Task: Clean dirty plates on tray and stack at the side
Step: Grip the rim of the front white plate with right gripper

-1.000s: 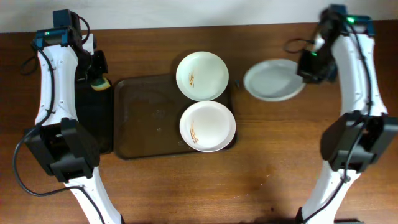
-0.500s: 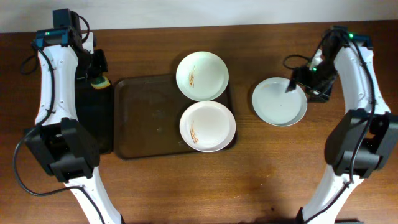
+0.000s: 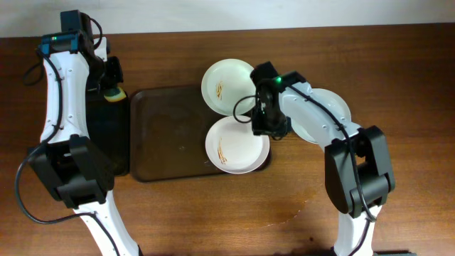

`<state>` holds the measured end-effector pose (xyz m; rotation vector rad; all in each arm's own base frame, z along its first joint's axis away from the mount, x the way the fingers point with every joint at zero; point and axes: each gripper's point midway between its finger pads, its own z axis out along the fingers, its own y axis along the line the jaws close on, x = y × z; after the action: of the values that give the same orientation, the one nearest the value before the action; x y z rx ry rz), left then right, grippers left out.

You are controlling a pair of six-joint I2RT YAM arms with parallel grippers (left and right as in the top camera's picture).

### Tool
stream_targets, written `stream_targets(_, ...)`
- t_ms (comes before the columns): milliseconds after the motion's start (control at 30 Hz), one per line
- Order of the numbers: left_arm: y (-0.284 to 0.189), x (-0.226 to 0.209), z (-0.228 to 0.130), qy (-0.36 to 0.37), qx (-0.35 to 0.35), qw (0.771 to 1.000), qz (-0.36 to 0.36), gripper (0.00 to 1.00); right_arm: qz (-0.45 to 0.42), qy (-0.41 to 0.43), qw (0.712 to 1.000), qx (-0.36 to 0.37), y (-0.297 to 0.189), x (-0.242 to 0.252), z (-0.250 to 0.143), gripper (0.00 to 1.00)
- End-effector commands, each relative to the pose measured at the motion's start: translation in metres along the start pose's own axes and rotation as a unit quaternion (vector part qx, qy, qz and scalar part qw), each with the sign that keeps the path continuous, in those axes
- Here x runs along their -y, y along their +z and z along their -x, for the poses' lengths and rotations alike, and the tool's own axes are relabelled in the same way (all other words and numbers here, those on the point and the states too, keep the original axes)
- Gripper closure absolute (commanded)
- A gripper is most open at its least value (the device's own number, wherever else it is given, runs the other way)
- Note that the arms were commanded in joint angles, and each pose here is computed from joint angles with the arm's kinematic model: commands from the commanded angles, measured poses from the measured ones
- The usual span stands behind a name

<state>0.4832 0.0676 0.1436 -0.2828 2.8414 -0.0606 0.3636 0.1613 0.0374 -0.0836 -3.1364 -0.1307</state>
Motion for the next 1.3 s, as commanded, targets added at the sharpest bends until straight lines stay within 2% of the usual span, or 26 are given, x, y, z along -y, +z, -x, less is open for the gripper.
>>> stream_targets(0, 0.005, -0.003, -0.002, -0.006, -0.006, 1.0, 0.002, 0.99, -0.026, -0.01, 1.0, -0.005, 0.014, 0.009, -0.007, 0.59)
stream_targets(233, 0.005, -0.001, -0.002, -0.004, -0.006, 1.0, 0.002, 0.98, -0.024, -0.044, 0.999, -0.008, 0.016, -0.011, -0.018, 0.96)
stream_targets(367, 0.005, -0.001, -0.002, -0.004, -0.006, 1.0, 0.002, 0.99, 0.027, -0.067, 0.997, -0.031, 0.016, -0.039, -0.033, 0.96)
stream_targets(633, 0.005, -0.001, -0.002, -0.004, -0.006, 1.0, 0.002, 0.98, 0.074, -0.103, 0.991, -0.028, 0.012, -0.078, -0.042, 0.96)
stream_targets(667, 0.005, -0.001, -0.002, -0.004, -0.006, 1.0, 0.002, 0.99, 0.059, -0.1, 0.993, -0.021, 0.012, -0.078, -0.041, 0.91)
stream_targets(700, 0.005, -0.001, -0.002, -0.004, -0.006, 1.0, 0.002, 0.98, 0.043, -0.094, 0.994, -0.016, 0.01, -0.075, -0.039, 0.64)
stream_targets(733, 0.005, -0.001, -0.002, -0.004, -0.006, 1.0, 0.002, 0.99, 0.032, -0.083, 0.996, -0.012, 0.004, -0.071, -0.035, 0.56)
stream_targets(900, 0.005, -0.001, 0.002, -0.003, 0.001, 1.0, 0.001, 0.98, -0.014, -0.066, 0.998, 0.019, -0.012, -0.051, -0.014, 0.54)
stream_targets(1000, 0.005, -0.001, 0.002, -0.003, 0.001, 1.0, 0.001, 0.98, -0.072, -0.059, 0.995, 0.017, 0.007, -0.029, -0.015, 0.54)
stream_targets(1100, 0.005, -0.001, 0.002, -0.003, 0.001, 1.0, 0.001, 0.98, -0.078, -0.062, 0.995, 0.0, 0.031, -0.028, -0.015, 0.55)
stream_targets(1133, 0.005, -0.001, 0.002, -0.003, 0.001, 1.0, 0.002, 0.98, -0.076, -0.065, 0.995, -0.007, 0.04, -0.031, -0.017, 0.57)
stream_targets(1167, 0.005, -0.001, 0.002, -0.003, 0.001, 1.0, 0.002, 0.98, -0.062, -0.069, 0.996, -0.015, 0.046, -0.038, -0.02, 0.64)
stream_targets(1200, 0.005, -0.001, 0.002, -0.003, 0.001, 1.0, 0.002, 0.98, -0.047, -0.072, 0.996, -0.02, 0.05, -0.047, -0.022, 0.73)
stream_targets(1233, 0.005, -0.001, 0.002, -0.003, 0.001, 1.0, 0.002, 0.98, -0.029, -0.081, 0.996, -0.021, 0.051, -0.056, -0.024, 0.93)
stream_targets(1267, 0.005, -0.001, 0.002, -0.003, 0.001, 1.0, 0.002, 0.98, -0.006, -0.095, 0.995, -0.018, 0.052, -0.073, -0.027, 0.96)
